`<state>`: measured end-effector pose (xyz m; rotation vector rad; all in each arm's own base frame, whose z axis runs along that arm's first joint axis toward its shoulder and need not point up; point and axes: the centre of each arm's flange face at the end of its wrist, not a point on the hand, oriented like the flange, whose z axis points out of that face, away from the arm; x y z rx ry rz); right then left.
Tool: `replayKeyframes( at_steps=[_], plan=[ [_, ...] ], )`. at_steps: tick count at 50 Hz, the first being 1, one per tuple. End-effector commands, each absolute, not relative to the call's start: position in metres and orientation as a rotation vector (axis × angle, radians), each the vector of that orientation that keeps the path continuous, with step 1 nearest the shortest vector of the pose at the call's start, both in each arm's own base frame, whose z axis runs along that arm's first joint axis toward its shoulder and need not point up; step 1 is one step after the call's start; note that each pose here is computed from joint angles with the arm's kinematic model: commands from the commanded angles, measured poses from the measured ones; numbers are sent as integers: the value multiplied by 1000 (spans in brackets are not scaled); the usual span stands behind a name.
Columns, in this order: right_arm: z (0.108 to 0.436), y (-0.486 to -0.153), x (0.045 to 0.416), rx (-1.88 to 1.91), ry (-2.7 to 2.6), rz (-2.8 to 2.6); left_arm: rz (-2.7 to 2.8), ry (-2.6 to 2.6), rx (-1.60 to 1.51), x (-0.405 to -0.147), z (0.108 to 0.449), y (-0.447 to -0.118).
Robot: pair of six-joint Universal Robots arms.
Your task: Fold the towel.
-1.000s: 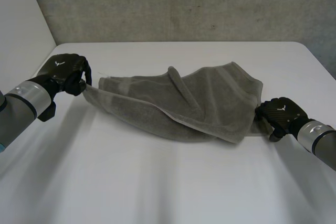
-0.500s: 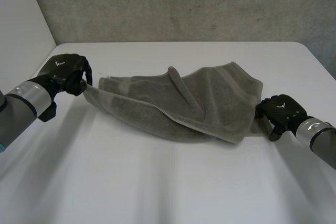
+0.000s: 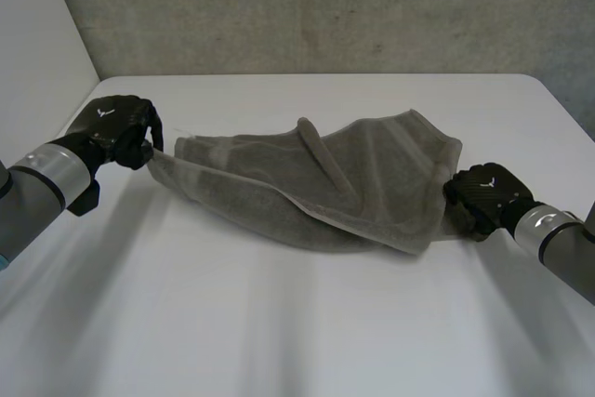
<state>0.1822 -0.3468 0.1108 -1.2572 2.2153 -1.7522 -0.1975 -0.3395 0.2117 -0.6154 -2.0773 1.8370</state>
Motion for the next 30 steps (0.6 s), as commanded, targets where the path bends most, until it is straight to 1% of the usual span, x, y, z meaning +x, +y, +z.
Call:
replayKeyframes(
  at_steps=[1, 23, 26, 28, 29, 30],
  plan=[
    [105, -348, 182, -1258, 2224, -1735, 1836, -2079, -616, -197, 211, -339],
    [123, -349, 181, -1245, 2210, -1784, 1833, -2076, -617, -198, 211, -339],
    [130, -347, 181, -1246, 2201, -1804, 1834, -2077, -616, -198, 211, -339],
    [146, -342, 181, -1240, 2192, -1824, 1830, -2078, -610, -198, 211, -339],
    [146, -342, 181, -1240, 2192, -1824, 1830, -2078, -610, -198, 211, -339],
    [156, -339, 180, -1225, 2193, -1829, 1823, -2080, -605, -198, 211, -338]
  ],
)
